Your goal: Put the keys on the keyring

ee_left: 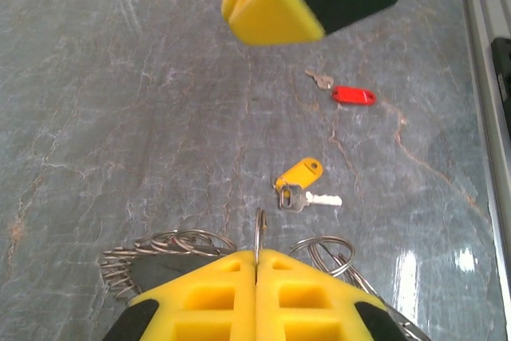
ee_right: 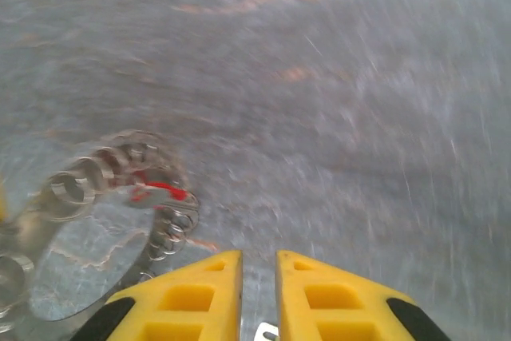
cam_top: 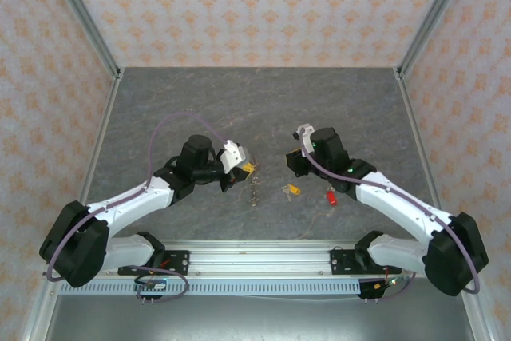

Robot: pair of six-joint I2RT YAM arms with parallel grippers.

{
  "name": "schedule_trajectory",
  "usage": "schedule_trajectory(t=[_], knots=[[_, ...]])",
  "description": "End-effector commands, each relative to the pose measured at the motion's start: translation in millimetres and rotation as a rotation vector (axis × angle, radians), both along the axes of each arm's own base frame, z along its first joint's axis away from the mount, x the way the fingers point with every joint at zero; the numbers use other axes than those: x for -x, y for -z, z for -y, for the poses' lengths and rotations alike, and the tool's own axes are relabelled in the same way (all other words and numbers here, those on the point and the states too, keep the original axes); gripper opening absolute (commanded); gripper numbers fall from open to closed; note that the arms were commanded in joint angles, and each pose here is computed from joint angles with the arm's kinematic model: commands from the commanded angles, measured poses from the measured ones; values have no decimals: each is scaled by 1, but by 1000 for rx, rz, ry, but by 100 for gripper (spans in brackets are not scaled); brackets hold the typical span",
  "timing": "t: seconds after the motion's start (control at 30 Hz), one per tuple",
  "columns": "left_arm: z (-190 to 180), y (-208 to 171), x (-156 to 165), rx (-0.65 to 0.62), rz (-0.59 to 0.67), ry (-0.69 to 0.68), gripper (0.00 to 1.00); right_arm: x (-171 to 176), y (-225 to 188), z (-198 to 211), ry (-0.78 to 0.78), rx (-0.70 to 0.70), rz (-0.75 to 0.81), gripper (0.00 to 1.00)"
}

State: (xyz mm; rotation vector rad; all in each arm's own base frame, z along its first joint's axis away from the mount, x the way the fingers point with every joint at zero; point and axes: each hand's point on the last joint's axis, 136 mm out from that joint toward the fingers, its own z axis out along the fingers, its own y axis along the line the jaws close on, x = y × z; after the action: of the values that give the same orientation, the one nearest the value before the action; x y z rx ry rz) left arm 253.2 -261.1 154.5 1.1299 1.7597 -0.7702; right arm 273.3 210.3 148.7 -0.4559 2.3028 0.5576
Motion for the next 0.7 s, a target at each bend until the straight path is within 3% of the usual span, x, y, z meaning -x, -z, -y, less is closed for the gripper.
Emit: schedule_trajectory(t=[0.0, 0.3, 0.67], knots=[[2, -27, -8, 112, 62, -34, 0, 10, 37, 24, 257, 12, -248, 18], [1, -24, -6, 153, 52, -60, 0, 32, 79, 8, 331, -14, -568, 26], [1, -21, -7, 143, 51, -69, 0, 28, 100, -1, 364, 32, -632, 27]])
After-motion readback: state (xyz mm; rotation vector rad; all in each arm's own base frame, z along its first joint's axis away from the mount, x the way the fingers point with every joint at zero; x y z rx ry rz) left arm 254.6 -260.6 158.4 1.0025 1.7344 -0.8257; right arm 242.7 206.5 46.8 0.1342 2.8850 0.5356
